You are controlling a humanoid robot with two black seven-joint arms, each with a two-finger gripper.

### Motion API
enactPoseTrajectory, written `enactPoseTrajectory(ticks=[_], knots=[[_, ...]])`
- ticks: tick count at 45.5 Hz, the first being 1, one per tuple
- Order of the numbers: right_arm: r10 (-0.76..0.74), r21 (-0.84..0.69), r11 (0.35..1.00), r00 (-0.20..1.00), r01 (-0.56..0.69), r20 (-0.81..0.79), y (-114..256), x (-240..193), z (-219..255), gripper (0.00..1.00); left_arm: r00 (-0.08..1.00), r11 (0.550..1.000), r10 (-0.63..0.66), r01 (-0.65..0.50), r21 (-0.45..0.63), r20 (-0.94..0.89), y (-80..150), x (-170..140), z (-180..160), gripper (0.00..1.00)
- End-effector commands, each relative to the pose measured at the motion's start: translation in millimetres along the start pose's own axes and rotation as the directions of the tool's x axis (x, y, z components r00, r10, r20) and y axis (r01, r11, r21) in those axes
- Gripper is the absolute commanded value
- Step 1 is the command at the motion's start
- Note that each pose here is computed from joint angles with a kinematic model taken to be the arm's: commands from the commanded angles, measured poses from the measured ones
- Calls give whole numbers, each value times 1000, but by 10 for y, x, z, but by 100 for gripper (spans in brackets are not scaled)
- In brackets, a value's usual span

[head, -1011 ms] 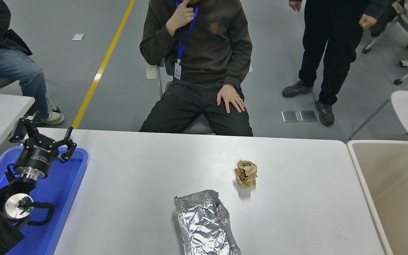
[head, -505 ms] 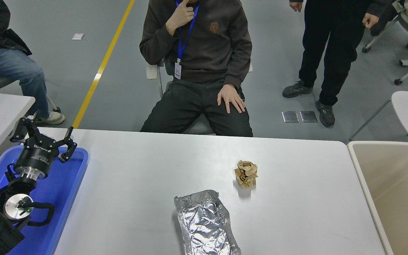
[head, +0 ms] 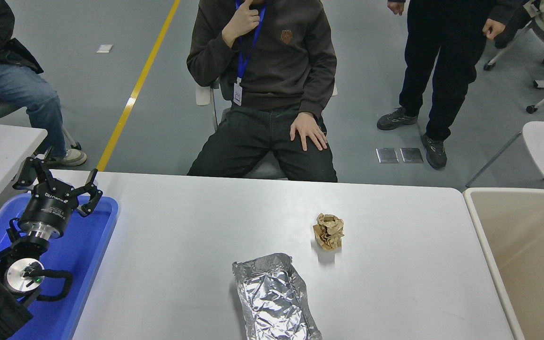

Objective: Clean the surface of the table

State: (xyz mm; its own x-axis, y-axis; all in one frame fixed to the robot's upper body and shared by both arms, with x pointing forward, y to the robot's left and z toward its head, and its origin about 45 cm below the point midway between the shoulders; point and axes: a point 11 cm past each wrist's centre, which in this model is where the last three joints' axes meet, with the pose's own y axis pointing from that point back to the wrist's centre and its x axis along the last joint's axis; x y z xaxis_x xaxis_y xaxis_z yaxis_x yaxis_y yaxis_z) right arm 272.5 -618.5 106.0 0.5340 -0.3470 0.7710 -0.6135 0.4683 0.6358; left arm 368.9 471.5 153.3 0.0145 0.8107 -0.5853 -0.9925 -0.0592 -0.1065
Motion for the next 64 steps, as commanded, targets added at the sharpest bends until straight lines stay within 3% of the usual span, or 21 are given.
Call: enactPoseTrajectory(ticks=[1, 19, 20, 22, 25, 30, 43, 55, 64], knots=[[0, -35, 999, 1000, -1, -20, 19, -117, 119, 0, 1000, 1000, 0, 0, 0, 0, 0, 0, 0, 100], [-9, -41, 999, 1000, 8, -22, 30, -175, 166, 0, 1000, 1000, 1, -1, 0, 1, 1, 3, 2, 100], [-5, -41, 999, 1000, 4, -23, 30, -170, 166, 10, 1000, 1000, 0, 0, 0, 0, 0, 0, 0, 100], [11, -41, 999, 1000, -12, -25, 29, -138, 164, 46, 1000, 1000, 0, 0, -1, 0, 0, 0, 1, 100], [35, -40, 999, 999, -36, -27, 29, -82, 155, 87, 1000, 1000, 0, 0, 0, 0, 0, 0, 0, 100], [39, -40, 998, 999, -40, -27, 28, -80, 151, 99, 1000, 1000, 0, 0, 0, 0, 0, 0, 0, 100], [56, -38, 998, 998, -56, -13, 27, -5, 139, 99, 1000, 1000, 0, 0, 0, 0, 0, 0, 0, 100], [166, -52, 986, 965, -158, 205, 51, 271, 153, 99, 1000, 1000, 1, -1, 1, 1, 1, 1, -3, 100], [214, -61, 977, 938, -205, 273, 87, 500, 196, 99, 1000, 1000, 2, -2, 1, 2, 2, 5, -1, 100]])
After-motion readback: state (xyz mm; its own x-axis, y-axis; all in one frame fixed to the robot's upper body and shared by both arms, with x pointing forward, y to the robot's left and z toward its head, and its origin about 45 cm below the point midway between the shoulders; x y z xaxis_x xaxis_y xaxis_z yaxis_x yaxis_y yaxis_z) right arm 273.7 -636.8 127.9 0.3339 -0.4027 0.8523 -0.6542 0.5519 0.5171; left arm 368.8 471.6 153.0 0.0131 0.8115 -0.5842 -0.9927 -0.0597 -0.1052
